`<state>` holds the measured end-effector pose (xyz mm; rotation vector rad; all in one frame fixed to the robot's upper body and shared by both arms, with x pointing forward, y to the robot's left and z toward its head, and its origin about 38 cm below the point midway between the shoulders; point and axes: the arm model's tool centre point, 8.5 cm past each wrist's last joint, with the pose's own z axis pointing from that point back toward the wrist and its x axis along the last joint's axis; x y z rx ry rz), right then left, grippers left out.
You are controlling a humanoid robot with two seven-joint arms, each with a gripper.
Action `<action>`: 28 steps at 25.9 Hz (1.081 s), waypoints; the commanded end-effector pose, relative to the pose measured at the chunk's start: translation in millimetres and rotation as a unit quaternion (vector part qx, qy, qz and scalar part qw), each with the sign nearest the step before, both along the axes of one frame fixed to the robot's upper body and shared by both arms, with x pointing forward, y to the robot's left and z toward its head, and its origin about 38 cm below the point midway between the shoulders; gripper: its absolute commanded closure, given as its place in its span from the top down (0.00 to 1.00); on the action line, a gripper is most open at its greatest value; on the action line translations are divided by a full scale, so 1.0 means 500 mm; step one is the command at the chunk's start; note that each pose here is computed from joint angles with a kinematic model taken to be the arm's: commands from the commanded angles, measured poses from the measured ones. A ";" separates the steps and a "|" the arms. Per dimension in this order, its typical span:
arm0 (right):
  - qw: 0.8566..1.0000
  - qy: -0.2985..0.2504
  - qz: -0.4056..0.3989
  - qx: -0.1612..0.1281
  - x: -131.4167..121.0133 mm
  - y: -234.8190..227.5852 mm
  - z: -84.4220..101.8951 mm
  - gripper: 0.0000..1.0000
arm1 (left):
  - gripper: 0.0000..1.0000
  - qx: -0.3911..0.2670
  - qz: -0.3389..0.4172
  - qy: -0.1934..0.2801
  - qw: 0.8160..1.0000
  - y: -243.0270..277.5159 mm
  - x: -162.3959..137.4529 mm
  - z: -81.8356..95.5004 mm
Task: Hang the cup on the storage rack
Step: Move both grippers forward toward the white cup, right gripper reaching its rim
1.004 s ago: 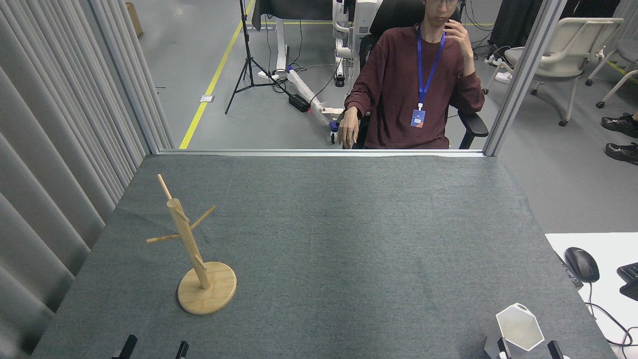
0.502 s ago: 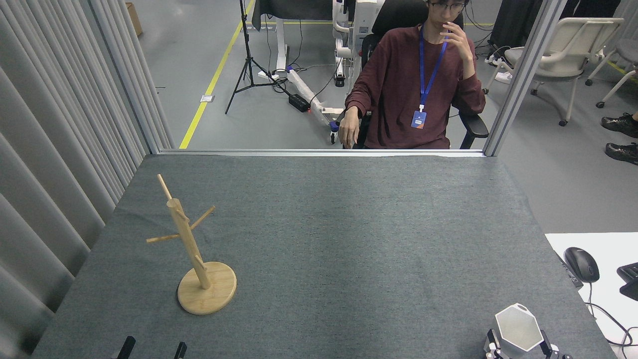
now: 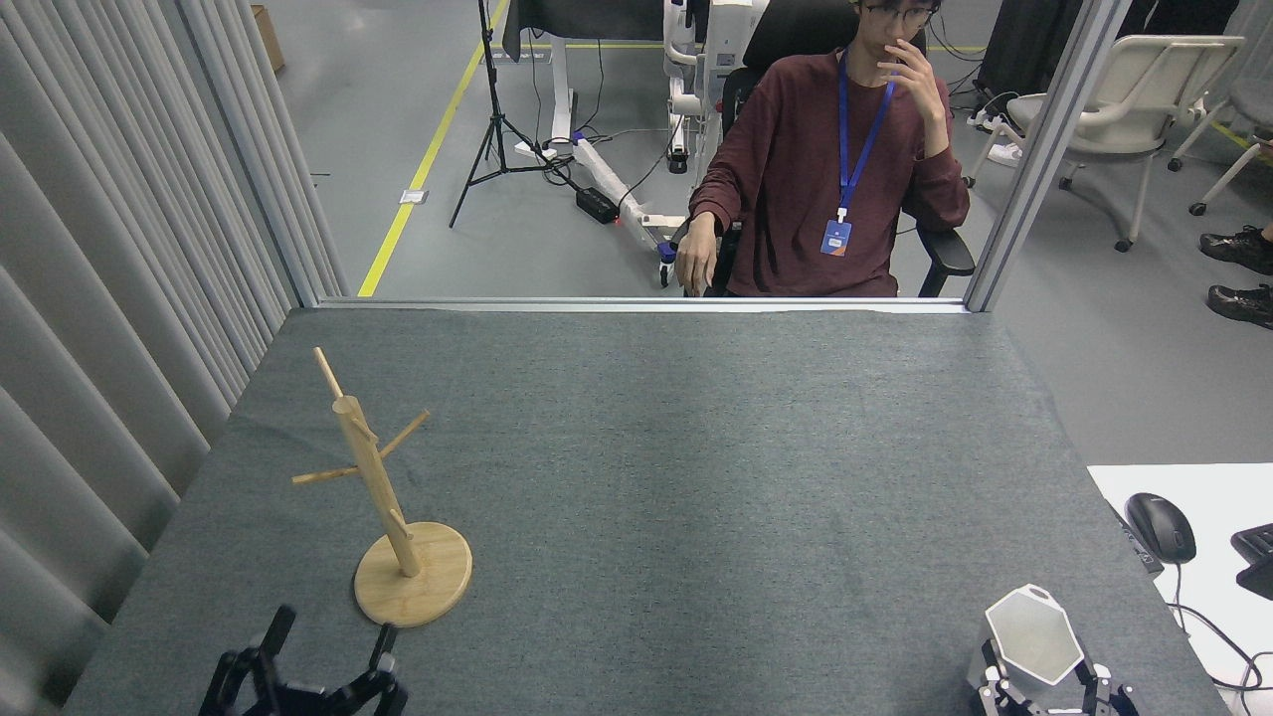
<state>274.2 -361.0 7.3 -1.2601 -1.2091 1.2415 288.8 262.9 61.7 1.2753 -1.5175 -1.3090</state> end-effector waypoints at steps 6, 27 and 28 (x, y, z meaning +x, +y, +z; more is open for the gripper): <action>0.993 -0.096 0.063 -0.022 0.075 0.040 0.134 0.66 | 1.00 0.058 -0.269 -0.018 0.961 -0.292 0.163 0.026; 0.971 -0.154 0.153 0.100 0.116 0.387 0.180 0.66 | 1.00 0.086 -0.339 -0.019 0.936 -0.493 0.111 0.003; 0.972 -0.149 0.153 0.102 0.107 0.387 0.173 0.66 | 1.00 0.087 -0.337 -0.020 0.937 -0.492 0.112 0.003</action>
